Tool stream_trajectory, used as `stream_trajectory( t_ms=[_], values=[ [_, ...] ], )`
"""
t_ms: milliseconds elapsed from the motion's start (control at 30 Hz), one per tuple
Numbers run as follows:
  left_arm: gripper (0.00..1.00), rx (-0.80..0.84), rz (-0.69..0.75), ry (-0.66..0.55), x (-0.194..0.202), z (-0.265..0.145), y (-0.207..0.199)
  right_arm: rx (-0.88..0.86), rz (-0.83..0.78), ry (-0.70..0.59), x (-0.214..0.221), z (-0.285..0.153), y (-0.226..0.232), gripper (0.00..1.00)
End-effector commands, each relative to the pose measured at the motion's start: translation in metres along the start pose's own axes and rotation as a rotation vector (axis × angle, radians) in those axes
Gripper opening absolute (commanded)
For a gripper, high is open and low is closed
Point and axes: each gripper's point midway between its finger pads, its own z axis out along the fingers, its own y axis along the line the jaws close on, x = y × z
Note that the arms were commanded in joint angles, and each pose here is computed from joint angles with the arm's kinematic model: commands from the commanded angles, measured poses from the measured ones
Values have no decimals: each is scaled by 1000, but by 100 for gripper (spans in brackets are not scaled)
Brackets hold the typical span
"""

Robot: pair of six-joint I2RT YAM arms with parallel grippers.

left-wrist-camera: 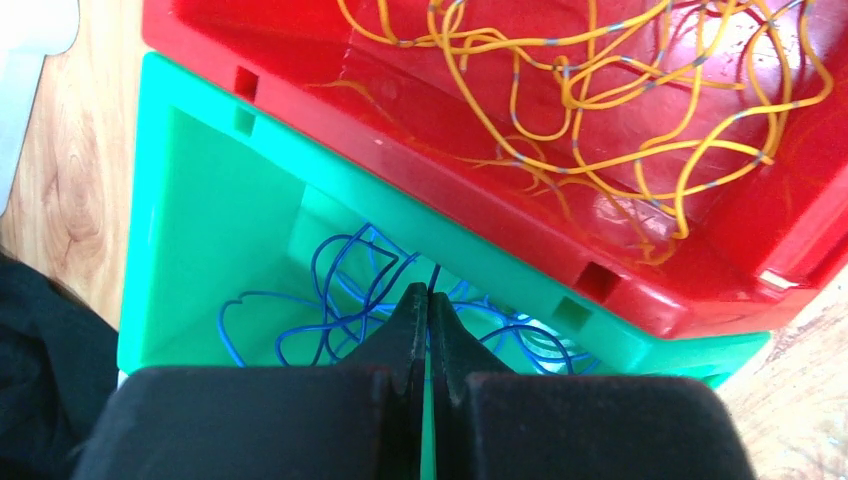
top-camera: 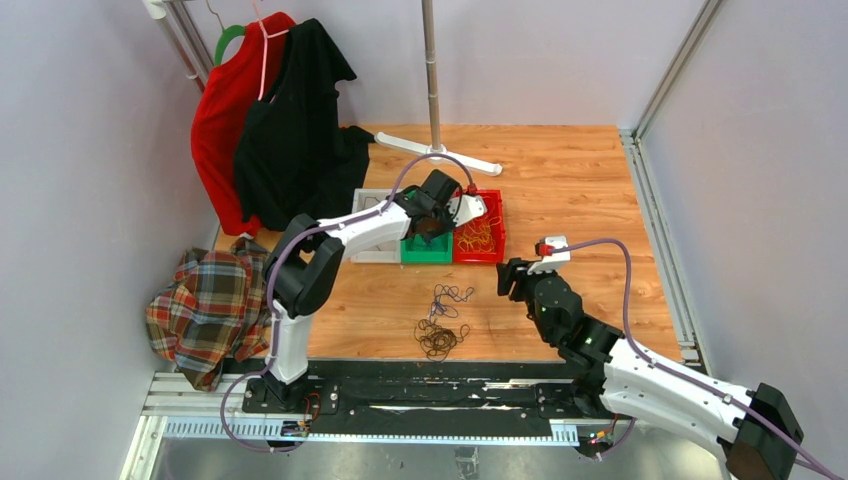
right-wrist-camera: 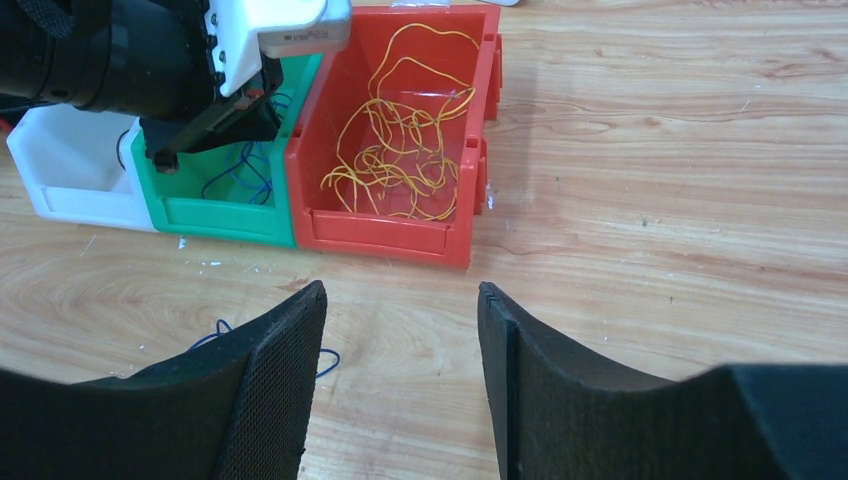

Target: Untangle the cables

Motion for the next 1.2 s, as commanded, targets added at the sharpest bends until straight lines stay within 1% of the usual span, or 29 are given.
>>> stream_trajectory(
  t_ms=[0, 33, 100, 133, 167, 200, 267, 300, 333, 400, 567, 600, 667, 700, 800, 867, 933, 1033, 1067, 1167],
  values=[
    [4, -13, -49, -48, -14, -1, 16, -9, 21, -12, -11, -1, 2, 57],
    [11, 8, -60, -53, -18, -6, 16, -12, 19, -14, -12, -2, 2, 57],
    [30, 63, -82, -72, -27, -18, 15, -16, 16, -20, -16, -3, 2, 57],
    [38, 87, -88, -82, -33, -26, 14, -17, 13, -22, -17, -3, 2, 57],
    [43, 111, -91, -94, -38, -35, 13, -17, 12, -25, -19, -3, 2, 57],
    [47, 137, -92, -112, -45, -44, 13, -18, 10, -27, -20, -4, 2, 57],
    [50, 177, -108, -117, -49, -59, 10, -23, 13, -32, -25, -5, 3, 57],
    [54, 200, -115, -116, -49, -64, 7, -26, 15, -33, -26, -5, 4, 57],
    [59, 222, -122, -108, -46, -69, 4, -31, 16, -34, -27, -6, 5, 57],
    [72, 243, -122, -95, -43, -76, 0, -37, 17, -37, -30, -7, 6, 57],
    [78, 250, -128, -75, -45, -101, 4, -51, 17, -36, -35, -10, 7, 56],
    [81, 261, -133, -82, -46, -108, 2, -50, 17, -34, -34, -10, 7, 56],
    [92, 293, -142, -103, -46, -122, -6, -50, 15, -30, -32, -11, 6, 57],
    [94, 315, -144, -110, -44, -128, -11, -49, 15, -27, -31, -11, 6, 57],
    [95, 411, -154, -120, -33, -142, -38, -54, 17, -11, -27, -11, 6, 57],
    [95, 506, -164, -121, -24, -148, -65, -53, 21, -3, -23, -12, 5, 57],
    [93, 562, -162, -98, -17, -146, -89, -53, 28, 0, -20, -13, 4, 57],
    [90, 599, -177, -79, -14, -132, -115, -50, 36, 12, -13, -13, 2, 56],
    [88, 601, -203, -78, -16, -127, -119, -48, 35, 19, -11, -13, 2, 56],
    [77, 582, -338, -39, -20, -108, -122, -43, 34, 32, -7, -14, 0, 56]
  ],
)
